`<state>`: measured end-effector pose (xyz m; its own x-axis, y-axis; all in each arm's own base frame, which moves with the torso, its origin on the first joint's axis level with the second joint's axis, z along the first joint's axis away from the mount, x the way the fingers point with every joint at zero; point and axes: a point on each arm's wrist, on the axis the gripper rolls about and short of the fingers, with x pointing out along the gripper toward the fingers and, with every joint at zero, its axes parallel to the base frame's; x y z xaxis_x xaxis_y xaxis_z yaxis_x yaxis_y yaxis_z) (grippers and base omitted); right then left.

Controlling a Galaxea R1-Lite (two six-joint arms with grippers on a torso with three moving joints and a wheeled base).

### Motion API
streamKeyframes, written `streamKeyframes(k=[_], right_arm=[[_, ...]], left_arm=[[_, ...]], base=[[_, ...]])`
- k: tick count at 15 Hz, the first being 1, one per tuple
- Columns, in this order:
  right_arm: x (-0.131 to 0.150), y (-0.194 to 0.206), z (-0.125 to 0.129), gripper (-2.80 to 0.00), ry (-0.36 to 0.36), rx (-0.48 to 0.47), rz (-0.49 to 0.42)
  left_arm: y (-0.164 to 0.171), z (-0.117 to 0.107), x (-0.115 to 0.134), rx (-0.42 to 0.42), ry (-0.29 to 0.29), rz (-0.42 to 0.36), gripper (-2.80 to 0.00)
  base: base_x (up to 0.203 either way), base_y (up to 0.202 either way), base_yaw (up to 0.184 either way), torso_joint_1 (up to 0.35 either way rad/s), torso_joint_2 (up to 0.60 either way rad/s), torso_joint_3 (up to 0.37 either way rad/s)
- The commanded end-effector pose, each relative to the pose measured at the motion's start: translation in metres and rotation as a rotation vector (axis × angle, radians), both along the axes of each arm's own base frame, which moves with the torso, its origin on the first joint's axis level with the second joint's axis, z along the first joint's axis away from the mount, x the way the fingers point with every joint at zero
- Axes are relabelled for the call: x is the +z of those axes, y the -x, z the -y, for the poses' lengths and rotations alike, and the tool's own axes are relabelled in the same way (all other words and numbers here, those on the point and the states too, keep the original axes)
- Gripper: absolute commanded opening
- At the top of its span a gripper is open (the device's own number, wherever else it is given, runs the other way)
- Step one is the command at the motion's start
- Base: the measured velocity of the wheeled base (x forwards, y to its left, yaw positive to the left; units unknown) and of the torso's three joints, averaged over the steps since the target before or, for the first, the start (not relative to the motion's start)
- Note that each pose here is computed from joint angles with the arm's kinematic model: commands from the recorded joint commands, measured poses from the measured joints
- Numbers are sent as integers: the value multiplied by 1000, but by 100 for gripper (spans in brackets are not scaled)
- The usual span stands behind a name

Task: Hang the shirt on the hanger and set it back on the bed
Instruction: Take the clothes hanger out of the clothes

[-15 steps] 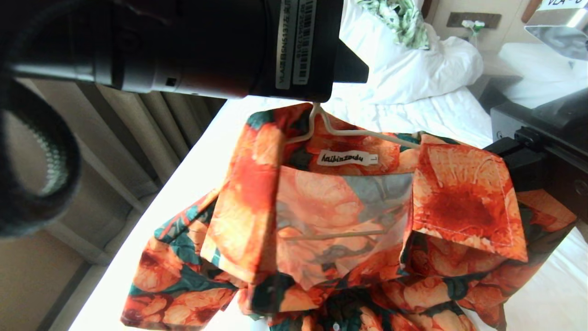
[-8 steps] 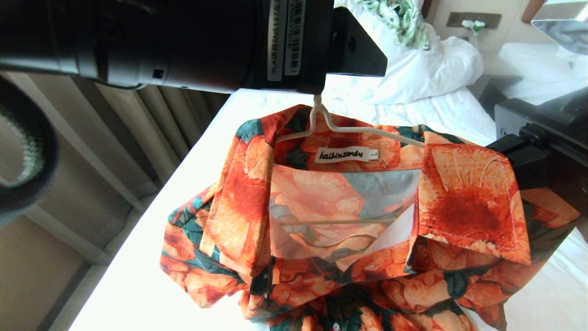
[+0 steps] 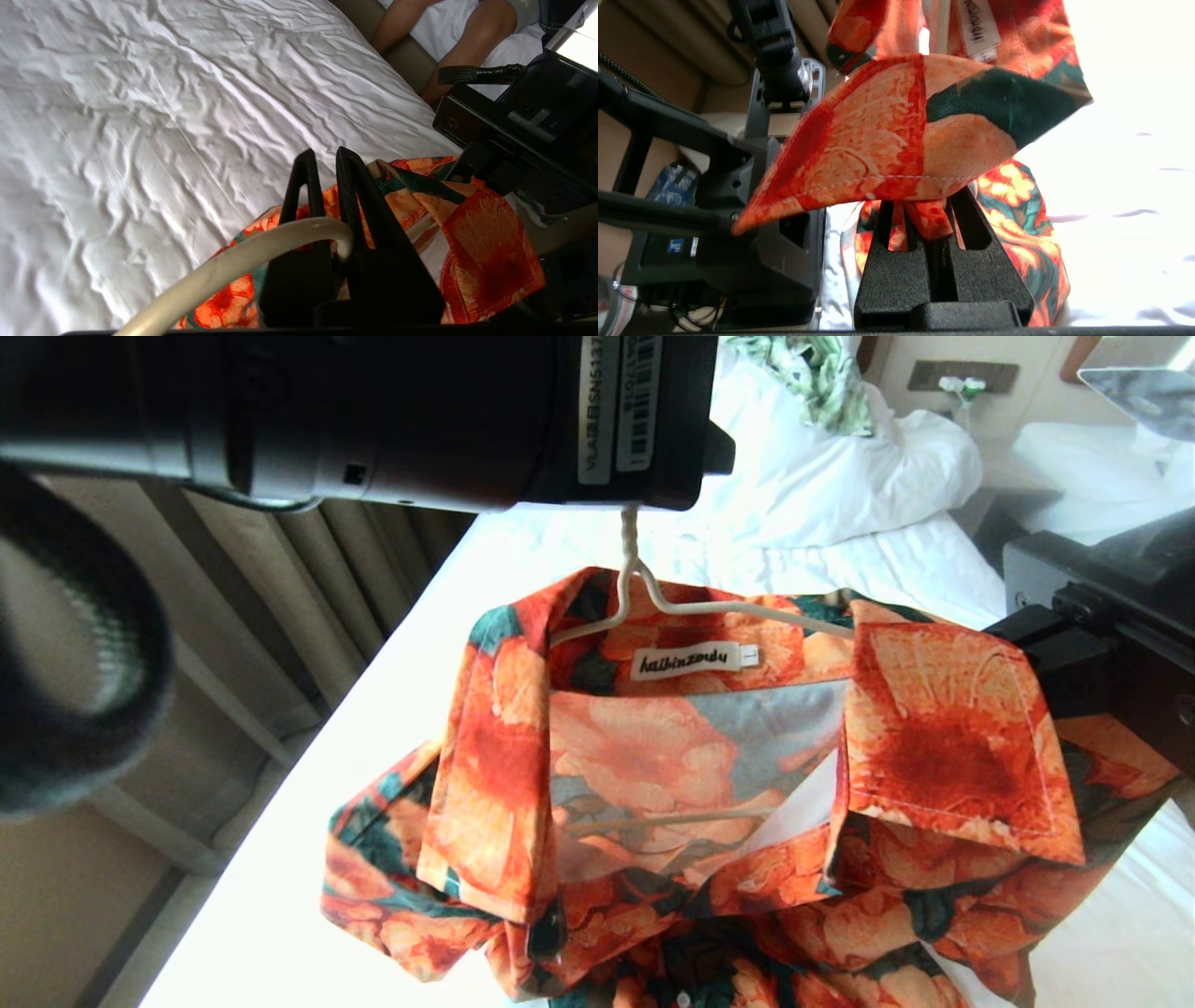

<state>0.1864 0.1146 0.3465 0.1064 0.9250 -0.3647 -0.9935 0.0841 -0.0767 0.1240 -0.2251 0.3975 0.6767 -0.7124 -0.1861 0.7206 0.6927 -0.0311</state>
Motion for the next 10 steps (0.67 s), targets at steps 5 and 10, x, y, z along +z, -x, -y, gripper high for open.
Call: streamKeyframes(k=[5,10], right_arm=[[3,0,0,-280,-3,-24,-22],[6,4,2,0,-4,-33,-4]], left_arm=[[-1,1,-1,7,-4,0,-280],[0,-1,2,6,4,6,-280]], base=[[0,0,0,0,0,0],[0,0,0,0,0,0]])
